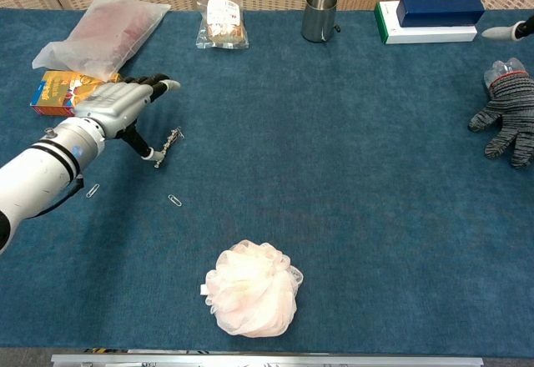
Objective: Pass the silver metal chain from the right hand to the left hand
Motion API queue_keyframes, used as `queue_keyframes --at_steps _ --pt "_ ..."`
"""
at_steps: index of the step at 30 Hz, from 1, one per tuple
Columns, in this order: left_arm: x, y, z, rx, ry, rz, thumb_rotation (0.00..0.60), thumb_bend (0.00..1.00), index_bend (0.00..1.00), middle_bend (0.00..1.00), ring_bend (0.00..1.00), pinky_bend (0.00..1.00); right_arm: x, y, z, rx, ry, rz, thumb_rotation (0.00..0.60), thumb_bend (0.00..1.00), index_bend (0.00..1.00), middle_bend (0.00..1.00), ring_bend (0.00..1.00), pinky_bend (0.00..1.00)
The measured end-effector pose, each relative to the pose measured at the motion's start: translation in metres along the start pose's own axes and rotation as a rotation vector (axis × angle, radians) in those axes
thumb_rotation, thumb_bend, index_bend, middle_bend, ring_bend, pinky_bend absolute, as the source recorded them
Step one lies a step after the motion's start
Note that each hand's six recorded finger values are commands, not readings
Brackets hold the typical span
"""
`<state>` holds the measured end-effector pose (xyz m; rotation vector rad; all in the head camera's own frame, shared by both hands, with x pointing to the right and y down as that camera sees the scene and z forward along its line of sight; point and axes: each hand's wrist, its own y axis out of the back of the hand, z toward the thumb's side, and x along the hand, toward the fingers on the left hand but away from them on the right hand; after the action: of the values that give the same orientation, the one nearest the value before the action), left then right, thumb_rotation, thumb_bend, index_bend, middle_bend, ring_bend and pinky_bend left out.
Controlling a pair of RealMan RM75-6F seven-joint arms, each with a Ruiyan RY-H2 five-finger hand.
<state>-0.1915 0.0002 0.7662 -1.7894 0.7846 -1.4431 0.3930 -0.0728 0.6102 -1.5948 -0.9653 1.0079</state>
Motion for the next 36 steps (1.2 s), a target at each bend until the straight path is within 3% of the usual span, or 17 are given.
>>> queue_keyframes --at_steps 19,36 --pt "0.007 -0.014 0.006 0.005 -0.002 -0.026 0.600 0.02 0.00 0.00 0.00 0.00 0.002 0.000 -0.003 -0.005 -0.009 -0.001 0.600 0.00 0.08 0.03 0.00 0.03" --pt "0.006 -0.010 -0.016 0.051 0.055 -0.001 0.600 0.02 0.00 0.00 0.00 0.00 0.001 0.001 -0.001 -0.013 -0.003 0.001 0.600 0.00 0.08 0.02 0.00 0.03"
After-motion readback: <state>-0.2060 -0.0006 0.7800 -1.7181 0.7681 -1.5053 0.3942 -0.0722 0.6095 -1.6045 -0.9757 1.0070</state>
